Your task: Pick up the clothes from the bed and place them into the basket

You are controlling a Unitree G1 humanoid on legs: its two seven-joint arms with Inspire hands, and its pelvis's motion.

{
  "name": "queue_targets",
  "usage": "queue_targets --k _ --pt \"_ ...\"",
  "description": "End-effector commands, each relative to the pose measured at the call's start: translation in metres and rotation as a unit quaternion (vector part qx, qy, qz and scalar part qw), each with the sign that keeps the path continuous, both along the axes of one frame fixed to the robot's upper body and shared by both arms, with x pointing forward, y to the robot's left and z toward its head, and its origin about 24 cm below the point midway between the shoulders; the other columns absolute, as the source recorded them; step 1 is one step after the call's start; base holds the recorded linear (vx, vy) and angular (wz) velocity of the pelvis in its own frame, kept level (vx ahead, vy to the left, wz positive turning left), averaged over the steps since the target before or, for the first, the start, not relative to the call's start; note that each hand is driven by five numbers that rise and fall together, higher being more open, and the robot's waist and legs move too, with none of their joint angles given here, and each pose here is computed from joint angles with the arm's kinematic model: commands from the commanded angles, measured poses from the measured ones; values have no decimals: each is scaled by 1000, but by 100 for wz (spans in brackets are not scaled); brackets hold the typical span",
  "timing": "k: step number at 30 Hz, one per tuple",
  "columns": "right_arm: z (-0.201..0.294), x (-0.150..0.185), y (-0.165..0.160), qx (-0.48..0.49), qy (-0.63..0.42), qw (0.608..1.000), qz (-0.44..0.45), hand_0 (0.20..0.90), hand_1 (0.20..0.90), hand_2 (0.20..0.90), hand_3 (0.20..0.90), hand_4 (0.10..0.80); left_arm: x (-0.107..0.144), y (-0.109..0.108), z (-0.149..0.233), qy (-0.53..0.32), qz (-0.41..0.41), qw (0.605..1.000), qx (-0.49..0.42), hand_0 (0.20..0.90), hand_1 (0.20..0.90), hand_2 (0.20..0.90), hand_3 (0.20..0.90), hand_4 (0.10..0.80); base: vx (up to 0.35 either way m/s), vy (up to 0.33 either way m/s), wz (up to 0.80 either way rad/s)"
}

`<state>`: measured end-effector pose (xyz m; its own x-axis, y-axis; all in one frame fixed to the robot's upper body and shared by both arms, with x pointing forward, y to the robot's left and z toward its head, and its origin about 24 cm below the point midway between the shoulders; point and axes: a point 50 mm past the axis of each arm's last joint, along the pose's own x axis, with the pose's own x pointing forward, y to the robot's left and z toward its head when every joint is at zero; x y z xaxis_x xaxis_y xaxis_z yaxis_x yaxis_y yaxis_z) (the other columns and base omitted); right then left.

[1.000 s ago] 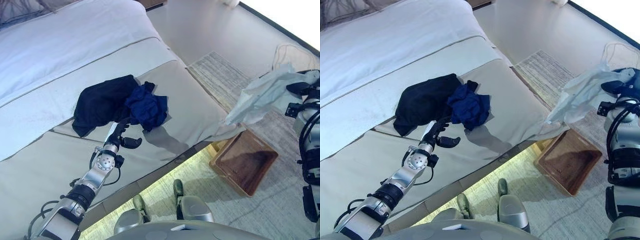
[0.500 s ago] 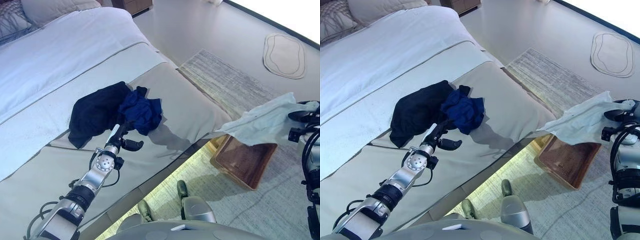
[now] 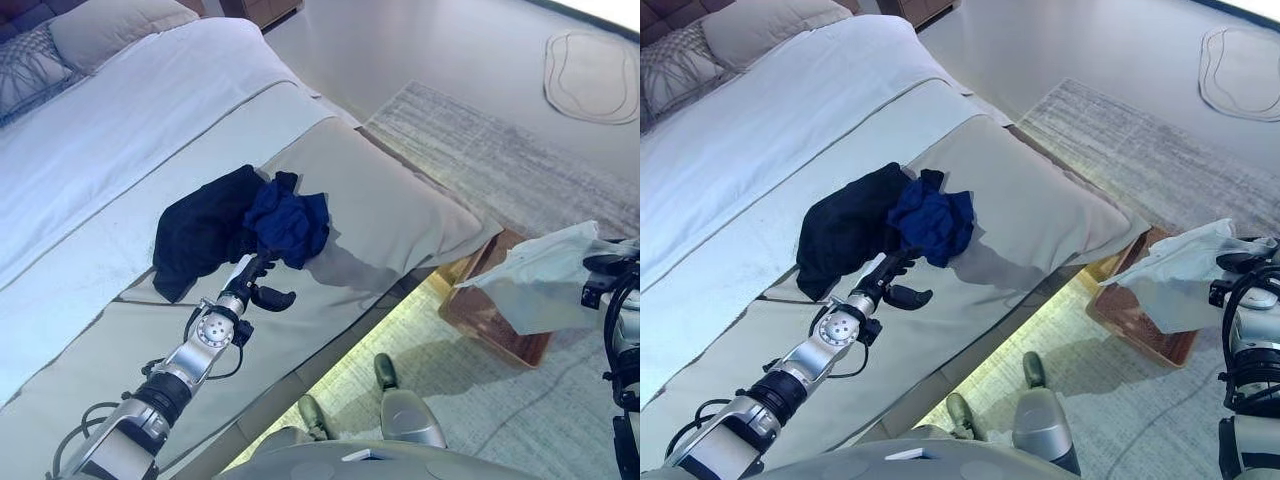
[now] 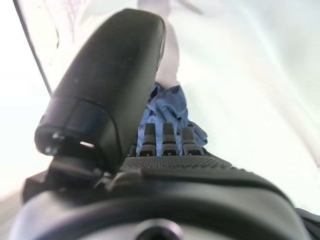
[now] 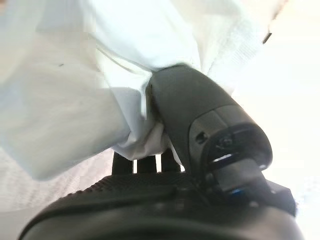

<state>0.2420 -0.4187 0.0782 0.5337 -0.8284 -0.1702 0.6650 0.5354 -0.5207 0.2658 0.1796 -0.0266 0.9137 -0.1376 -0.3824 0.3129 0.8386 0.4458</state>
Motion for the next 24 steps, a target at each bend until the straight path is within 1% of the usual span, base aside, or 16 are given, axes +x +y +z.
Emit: queue_targets --k 1,4,5,6,16,24 --pt "68 19 -10 -74 -118 990 -2 300 300 300 200 100 21 -9 36 -87 -26 996 -23 900 900 900 900 800 0 0 0" --pt "65 20 -11 -78 -99 992 -3 300 300 300 200 100 23 -15 37 -89 -32 995 -25 900 900 900 900 800 -6 -38 -2" --pt "60 18 -12 -79 -90 993 -7 556 556 556 499 399 23 -16 37 -88 -34 995 -24 900 900 900 900 800 12 -51 0" --pt "58 18 -12 -76 -86 993 -9 900 900 900 900 800 23 -17 36 -86 -35 995 -24 900 900 900 900 800 10 -45 2" --pt "43 5 -25 -73 -50 996 -33 900 900 900 900 800 20 -15 35 -81 -44 996 -21 900 900 900 900 800 4 -4 2" --pt "47 5 -24 -90 -61 994 -15 900 900 900 900 800 17 -10 32 -77 -41 996 -21 900 900 900 900 800 5 7 4"
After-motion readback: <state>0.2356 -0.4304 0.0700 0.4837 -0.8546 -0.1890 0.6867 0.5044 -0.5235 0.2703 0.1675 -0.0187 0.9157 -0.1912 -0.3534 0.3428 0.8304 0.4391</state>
